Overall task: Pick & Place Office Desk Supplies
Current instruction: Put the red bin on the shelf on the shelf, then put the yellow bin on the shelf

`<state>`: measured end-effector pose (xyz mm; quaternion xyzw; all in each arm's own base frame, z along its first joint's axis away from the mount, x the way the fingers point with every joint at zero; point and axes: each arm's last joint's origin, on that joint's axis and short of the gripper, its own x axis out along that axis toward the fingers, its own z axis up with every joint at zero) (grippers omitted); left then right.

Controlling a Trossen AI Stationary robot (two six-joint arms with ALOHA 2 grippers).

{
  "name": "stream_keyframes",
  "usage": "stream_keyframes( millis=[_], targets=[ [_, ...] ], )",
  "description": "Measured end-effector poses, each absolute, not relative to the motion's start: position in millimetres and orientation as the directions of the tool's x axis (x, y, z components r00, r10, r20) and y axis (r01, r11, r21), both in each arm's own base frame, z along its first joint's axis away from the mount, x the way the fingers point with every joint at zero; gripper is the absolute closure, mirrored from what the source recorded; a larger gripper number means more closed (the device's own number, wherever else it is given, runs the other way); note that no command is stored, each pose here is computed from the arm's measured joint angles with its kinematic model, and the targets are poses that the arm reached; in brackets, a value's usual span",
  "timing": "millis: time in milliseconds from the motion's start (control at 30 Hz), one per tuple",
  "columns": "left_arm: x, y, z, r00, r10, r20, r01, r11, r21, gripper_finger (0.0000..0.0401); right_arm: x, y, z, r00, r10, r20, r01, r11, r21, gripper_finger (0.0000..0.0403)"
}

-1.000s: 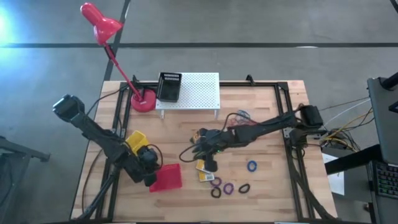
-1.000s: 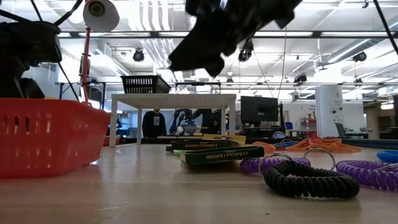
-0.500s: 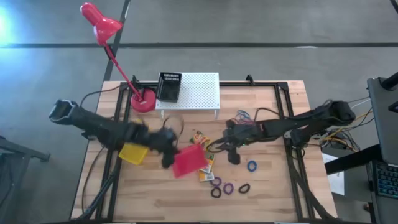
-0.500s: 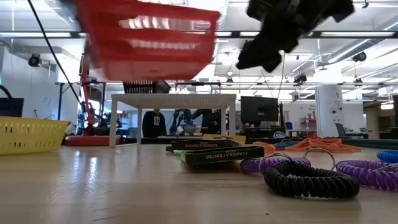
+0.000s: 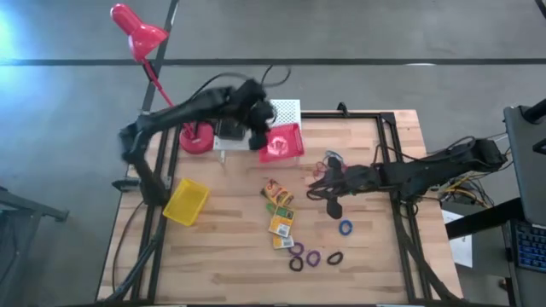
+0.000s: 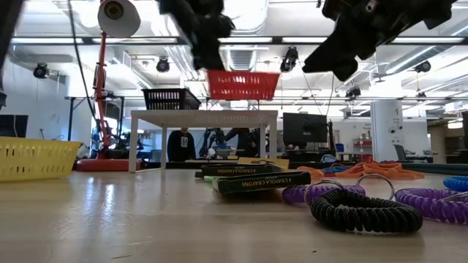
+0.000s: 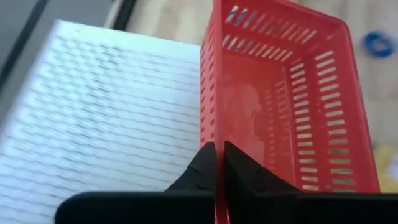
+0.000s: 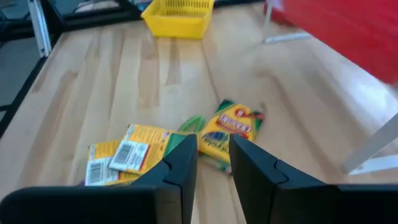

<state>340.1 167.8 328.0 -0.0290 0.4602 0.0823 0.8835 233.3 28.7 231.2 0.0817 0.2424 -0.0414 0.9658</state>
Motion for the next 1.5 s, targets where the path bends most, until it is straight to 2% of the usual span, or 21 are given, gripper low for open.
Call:
stream_keyframes(
  millis=[233, 533, 933, 1200, 1500],
  targets=[
    [358.3, 233.2, 325.2, 0.485, 0.144, -0.863, -0.033, 0.989, 0.147, 0.0391, 234.0, 28.5, 233.0, 0.889, -0.059, -0.454, 0.125, 0.985, 0.116, 0.0317],
    [348.1, 279.1, 315.2, 0.45, 0.247, -0.858, -0.008, 0.962, 0.273, 0.0371, 242.1, 29.7, 223.0, 0.876, -0.061, -0.479, 0.133, 0.984, 0.119, 0.0326],
    [346.0, 294.9, 314.2, 0.49, 0.313, -0.814, 0.043, 0.924, 0.381, 0.0359, 242.4, 30.4, 221.8, 0.873, -0.055, -0.485, 0.151, 0.975, 0.162, 0.0319],
    [346.5, 298.2, 292.7, 0.439, 0.341, -0.831, 0.038, 0.917, 0.397, 0.0321, 241.9, 34.3, 221.8, 0.873, -0.038, -0.486, 0.138, 0.975, 0.172, 0.0319],
    [341.1, 296.2, 305.0, 0.42, 0.401, -0.814, 0.009, 0.895, 0.446, 0.0288, 241.9, 34.2, 221.8, 0.874, -0.039, -0.485, 0.152, 0.969, 0.196, 0.0319]
  ],
)
